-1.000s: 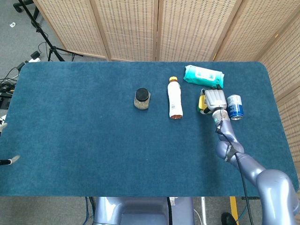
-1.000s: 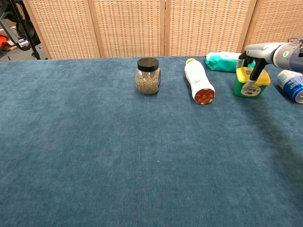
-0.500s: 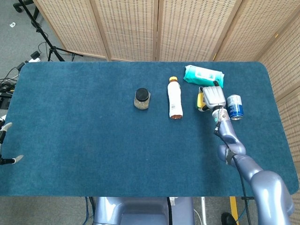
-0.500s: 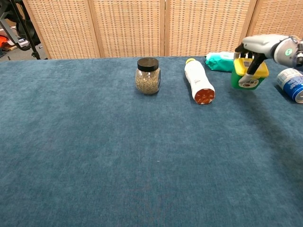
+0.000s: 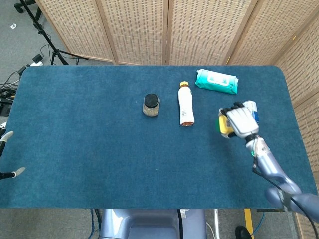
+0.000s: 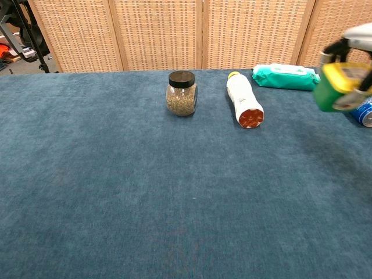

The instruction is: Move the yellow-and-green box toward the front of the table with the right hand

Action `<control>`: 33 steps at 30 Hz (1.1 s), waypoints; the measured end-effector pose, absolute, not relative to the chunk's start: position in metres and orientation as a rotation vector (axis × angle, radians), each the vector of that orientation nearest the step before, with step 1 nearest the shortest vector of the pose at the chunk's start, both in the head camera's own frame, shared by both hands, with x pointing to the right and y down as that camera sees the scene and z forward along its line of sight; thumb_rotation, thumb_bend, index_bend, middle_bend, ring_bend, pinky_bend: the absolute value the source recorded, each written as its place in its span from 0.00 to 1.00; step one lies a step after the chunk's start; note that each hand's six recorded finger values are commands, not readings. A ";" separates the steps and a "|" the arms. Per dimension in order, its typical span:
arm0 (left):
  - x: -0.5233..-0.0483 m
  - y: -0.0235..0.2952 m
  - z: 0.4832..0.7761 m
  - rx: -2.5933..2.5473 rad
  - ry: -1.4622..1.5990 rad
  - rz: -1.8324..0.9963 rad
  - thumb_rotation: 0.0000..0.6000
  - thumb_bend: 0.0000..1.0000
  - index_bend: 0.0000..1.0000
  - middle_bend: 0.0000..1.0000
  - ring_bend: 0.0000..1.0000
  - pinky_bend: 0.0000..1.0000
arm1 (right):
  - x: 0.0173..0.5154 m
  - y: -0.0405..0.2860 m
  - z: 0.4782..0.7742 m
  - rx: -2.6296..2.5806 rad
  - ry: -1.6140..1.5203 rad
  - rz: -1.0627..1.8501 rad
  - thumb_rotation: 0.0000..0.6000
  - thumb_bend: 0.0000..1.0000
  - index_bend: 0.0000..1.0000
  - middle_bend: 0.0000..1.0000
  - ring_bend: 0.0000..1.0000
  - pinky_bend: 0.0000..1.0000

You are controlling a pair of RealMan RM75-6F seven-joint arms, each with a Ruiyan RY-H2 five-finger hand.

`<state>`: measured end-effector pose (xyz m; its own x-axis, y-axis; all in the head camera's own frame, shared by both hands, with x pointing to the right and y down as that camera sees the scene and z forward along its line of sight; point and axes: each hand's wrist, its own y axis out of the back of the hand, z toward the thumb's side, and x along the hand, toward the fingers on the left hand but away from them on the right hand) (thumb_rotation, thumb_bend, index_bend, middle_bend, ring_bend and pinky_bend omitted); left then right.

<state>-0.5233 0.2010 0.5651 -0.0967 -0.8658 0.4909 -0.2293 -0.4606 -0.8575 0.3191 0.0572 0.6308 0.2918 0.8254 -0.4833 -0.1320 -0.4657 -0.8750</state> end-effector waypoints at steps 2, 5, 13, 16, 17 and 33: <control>-0.523 0.202 0.561 -1.665 1.207 -1.575 1.00 0.00 0.00 0.00 0.00 0.00 | 0.327 0.080 0.623 -1.640 -0.583 1.342 1.00 0.56 0.54 0.60 0.42 0.22; -0.522 0.206 0.556 -1.680 1.215 -1.544 1.00 0.00 0.00 0.00 0.00 0.00 | 0.330 0.107 0.619 -1.626 -0.520 1.356 1.00 0.57 0.54 0.60 0.43 0.23; -0.525 0.211 0.552 -1.694 1.222 -1.534 1.00 0.00 0.00 0.00 0.00 0.00 | 0.318 0.141 0.638 -1.608 -0.387 1.375 1.00 0.57 0.54 0.60 0.43 0.24; -0.525 0.211 0.553 -1.696 1.218 -1.536 1.00 0.00 0.00 0.00 0.00 0.00 | 0.316 0.145 0.646 -1.620 -0.374 1.391 1.00 0.57 0.54 0.60 0.43 0.24; -0.525 0.211 0.553 -1.696 1.218 -1.537 1.00 0.00 0.00 0.00 0.00 0.00 | 0.316 0.145 0.648 -1.622 -0.370 1.398 1.00 0.57 0.54 0.60 0.43 0.24; -0.526 0.210 0.554 -1.688 1.225 -1.546 1.00 0.00 0.00 0.00 0.00 0.00 | 0.322 0.155 0.666 -1.815 -0.379 1.512 1.00 0.00 0.00 0.00 0.00 0.08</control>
<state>-0.5263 0.2101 0.5535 -0.0707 -0.8783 0.4729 -0.2600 -0.4414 -0.8588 0.3224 0.1551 0.6664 0.2647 0.6387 -0.7225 -0.2223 -0.6886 -0.6902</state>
